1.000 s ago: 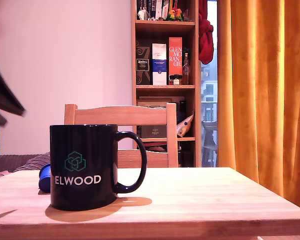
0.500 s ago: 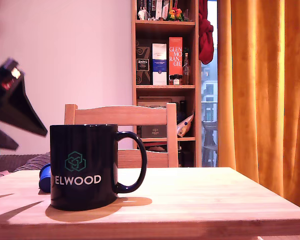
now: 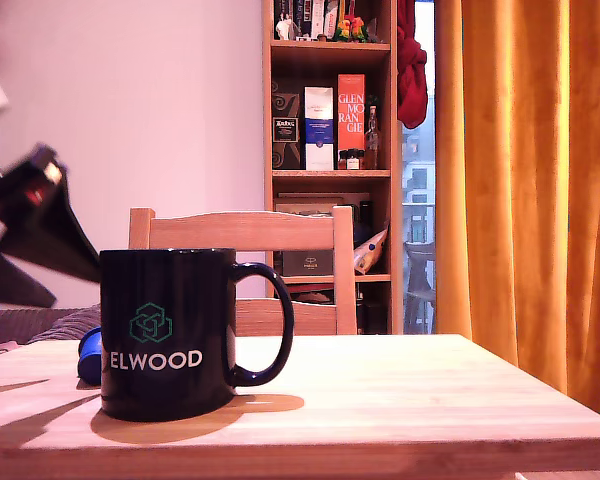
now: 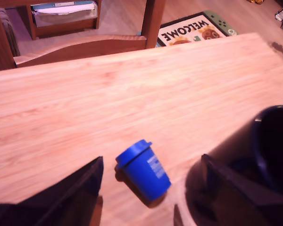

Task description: Pick up the coffee capsules on the table and drop them inside the coffee cup

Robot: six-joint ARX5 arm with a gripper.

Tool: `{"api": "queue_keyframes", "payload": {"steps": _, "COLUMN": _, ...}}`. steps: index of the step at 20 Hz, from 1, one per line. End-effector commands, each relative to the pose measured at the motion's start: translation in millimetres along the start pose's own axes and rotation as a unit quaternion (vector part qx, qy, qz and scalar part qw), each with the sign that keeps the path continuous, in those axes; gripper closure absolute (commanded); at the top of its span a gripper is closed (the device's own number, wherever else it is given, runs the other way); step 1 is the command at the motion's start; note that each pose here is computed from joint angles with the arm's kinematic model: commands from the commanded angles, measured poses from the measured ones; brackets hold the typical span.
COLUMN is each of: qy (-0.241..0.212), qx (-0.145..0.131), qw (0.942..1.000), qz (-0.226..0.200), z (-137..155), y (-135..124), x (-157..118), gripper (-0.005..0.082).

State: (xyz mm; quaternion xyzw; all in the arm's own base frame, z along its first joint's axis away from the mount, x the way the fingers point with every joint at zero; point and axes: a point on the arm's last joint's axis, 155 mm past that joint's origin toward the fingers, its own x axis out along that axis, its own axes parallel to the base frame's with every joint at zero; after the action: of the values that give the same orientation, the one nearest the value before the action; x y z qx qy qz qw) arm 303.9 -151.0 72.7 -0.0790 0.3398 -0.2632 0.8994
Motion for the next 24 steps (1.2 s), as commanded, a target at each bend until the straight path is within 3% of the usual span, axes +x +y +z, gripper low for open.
{"api": "queue_keyframes", "payload": {"steps": 1, "qy": 0.012, "qx": -0.001, "qw": 0.9999, "qz": -0.001, "z": -12, "y": 3, "x": 7, "gripper": 0.0166}}
{"api": "queue_keyframes", "payload": {"steps": 7, "qy": 0.003, "qx": 0.003, "qw": 0.9998, "qz": -0.021, "z": -9, "y": -1, "x": 17, "gripper": 0.0166}}
{"api": "queue_keyframes", "payload": {"steps": 11, "qy": 0.025, "qx": -0.005, "qw": 0.999, "qz": -0.038, "z": -23, "y": -2, "x": 27, "gripper": 0.0166}}
{"api": "queue_keyframes", "payload": {"steps": 24, "qy": 0.051, "qx": -0.009, "qw": 0.9985, "qz": -0.014, "z": -41, "y": 11, "x": 38, "gripper": 0.0166}}
